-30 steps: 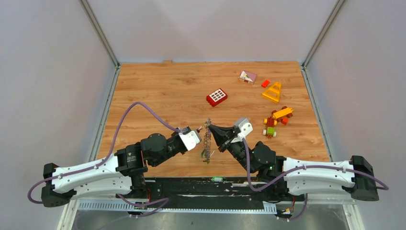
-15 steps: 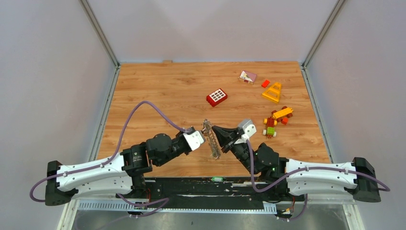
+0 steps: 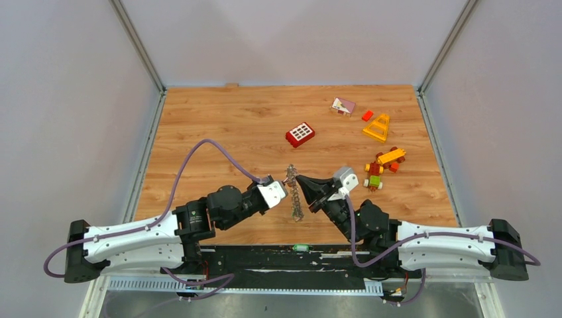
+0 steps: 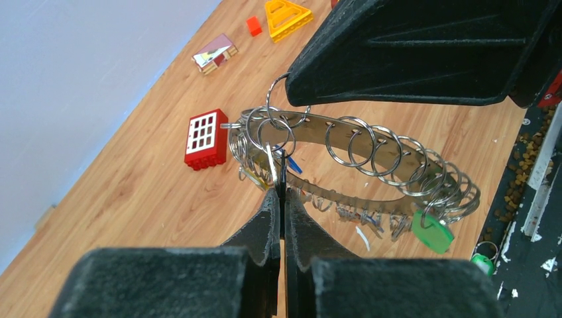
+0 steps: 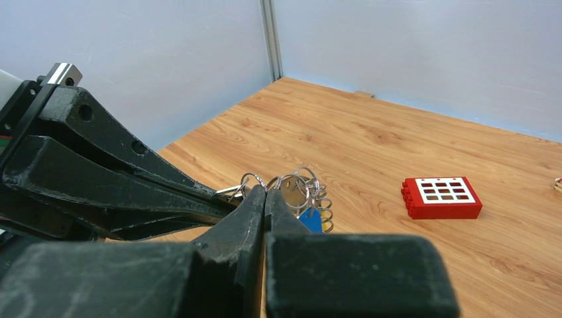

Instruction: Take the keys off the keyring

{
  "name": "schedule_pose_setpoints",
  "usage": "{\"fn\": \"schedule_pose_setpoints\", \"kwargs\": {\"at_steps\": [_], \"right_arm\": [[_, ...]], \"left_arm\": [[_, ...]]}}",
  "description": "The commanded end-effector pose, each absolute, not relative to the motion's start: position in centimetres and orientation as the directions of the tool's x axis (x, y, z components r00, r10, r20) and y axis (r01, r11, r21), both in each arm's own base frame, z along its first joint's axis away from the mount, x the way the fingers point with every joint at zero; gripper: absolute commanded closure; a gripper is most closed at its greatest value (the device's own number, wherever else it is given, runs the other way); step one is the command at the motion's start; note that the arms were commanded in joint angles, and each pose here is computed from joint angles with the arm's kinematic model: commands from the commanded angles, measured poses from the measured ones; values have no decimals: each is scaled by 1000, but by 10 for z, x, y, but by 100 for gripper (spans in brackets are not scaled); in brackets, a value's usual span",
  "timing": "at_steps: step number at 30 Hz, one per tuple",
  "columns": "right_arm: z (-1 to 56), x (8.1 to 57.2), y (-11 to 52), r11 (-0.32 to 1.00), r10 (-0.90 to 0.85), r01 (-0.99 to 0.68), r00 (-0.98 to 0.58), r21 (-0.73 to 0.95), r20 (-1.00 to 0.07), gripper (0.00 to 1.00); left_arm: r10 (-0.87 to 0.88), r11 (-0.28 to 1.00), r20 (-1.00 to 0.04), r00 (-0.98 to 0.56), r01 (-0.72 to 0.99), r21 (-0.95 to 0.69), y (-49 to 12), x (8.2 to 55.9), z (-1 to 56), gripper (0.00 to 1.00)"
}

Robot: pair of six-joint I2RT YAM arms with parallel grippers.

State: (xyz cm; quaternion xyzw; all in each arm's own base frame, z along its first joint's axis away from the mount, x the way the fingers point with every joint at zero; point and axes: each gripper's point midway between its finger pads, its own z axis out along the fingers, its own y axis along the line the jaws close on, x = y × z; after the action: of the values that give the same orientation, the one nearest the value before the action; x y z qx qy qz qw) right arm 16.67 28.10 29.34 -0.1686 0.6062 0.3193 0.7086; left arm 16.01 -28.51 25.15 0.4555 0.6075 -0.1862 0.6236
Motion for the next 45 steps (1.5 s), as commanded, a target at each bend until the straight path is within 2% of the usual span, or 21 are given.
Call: {"fn": "schedule_pose_setpoints", "kwargs": {"at_steps": [1, 25, 29, 34, 37, 41, 45], "right_arm": [[355, 167, 257, 684, 510, -649, 100, 333, -854, 100], [367, 161, 262, 632, 575, -693, 119, 347, -809, 100], [362, 162, 262, 658, 527, -687, 128, 308, -840, 100], [338, 163, 263, 709, 371, -676, 119, 199, -921, 100], [326, 161, 262, 715, 318, -680, 107, 165, -942, 93], [316, 155, 269, 684, 287, -716, 93, 137, -953, 76], [312, 147, 283, 635, 271, -764, 76, 118, -960, 66]], "left_arm": [[353, 504, -923, 153, 800, 325, -286, 158, 232, 100], [324, 471, -936, 139, 834, 287, -300, 152, 228, 100], [340, 469, -924, 176, 819, 329, -294, 154, 234, 100], [398, 423, -879, 261, 798, 429, -281, 154, 246, 100], [399, 408, -867, 297, 790, 458, -277, 153, 260, 100], [418, 378, -848, 326, 787, 488, -273, 151, 271, 100], [437, 371, -834, 336, 778, 508, -269, 152, 280, 100]]}}
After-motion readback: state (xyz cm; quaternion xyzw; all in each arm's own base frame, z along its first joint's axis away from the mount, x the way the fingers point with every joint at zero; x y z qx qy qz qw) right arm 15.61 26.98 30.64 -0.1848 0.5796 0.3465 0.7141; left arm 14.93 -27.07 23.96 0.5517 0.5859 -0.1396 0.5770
